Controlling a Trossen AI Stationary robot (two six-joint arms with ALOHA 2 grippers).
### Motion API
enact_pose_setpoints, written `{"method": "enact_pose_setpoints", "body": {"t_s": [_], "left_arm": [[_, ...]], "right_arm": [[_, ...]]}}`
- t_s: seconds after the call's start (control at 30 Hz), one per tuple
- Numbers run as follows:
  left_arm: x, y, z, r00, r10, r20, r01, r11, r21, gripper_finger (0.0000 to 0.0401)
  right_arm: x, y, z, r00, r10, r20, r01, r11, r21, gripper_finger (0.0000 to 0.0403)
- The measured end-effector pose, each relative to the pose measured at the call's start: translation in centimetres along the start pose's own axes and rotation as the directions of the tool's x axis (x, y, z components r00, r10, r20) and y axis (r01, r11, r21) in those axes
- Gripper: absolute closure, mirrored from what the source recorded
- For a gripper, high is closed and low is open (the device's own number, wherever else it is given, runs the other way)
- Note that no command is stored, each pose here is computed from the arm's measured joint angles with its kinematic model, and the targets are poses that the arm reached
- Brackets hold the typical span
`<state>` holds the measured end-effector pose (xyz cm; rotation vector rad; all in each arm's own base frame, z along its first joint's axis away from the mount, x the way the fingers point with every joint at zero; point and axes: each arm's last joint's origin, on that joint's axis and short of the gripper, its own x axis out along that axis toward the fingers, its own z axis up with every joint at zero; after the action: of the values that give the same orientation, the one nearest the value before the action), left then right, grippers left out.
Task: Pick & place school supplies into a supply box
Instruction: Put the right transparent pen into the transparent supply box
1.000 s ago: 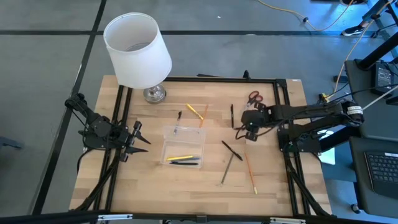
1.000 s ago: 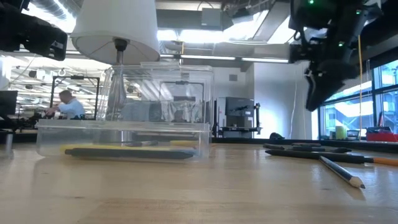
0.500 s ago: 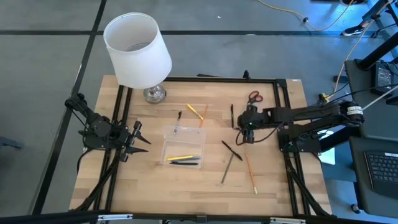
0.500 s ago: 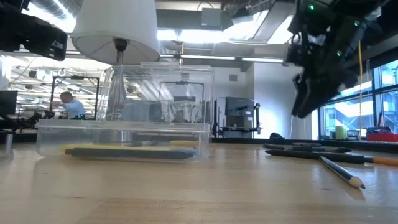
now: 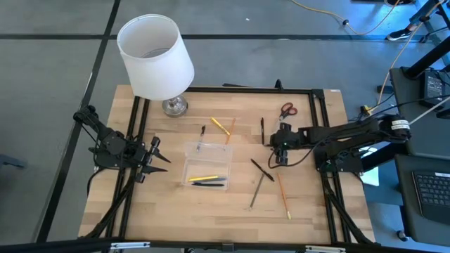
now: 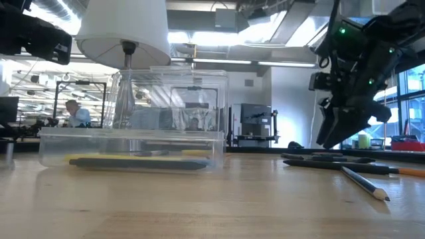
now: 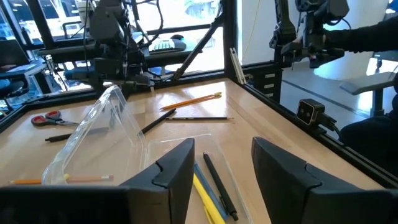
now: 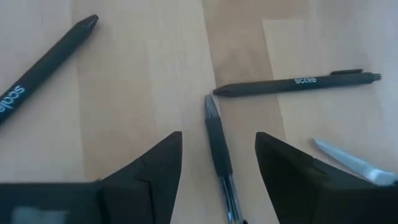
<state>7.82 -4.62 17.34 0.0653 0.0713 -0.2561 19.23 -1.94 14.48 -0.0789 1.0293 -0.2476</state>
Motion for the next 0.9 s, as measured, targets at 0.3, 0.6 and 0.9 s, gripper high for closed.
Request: {"method": "enact_pose_setpoints", "body": {"t_s": [0.3, 0.6, 0.9], "left_arm": [[0.0, 0.0, 0.0, 1.0, 0.0, 0.0, 0.0, 1.0, 0.0, 0.0249], [0.0, 0.0, 0.0, 1.0, 0.0, 0.0, 0.0, 1.0, 0.0, 0.025], [0.0, 0.0, 0.0, 1.0, 0.0, 0.0, 0.0, 1.0, 0.0, 0.0247]], "right_arm": [[2.5, -1.2, -0.6, 0.997, 0.017, -0.075, -0.012, 0.997, 0.07, 0.0197], [3.6, -1.7, -0.9, 0.989, 0.091, -0.116, -0.078, 0.99, 0.115, 0.0217], [3.5, -1.6, -0.9, 0.988, 0.1, -0.116, -0.092, 0.993, 0.077, 0.0308]]}}
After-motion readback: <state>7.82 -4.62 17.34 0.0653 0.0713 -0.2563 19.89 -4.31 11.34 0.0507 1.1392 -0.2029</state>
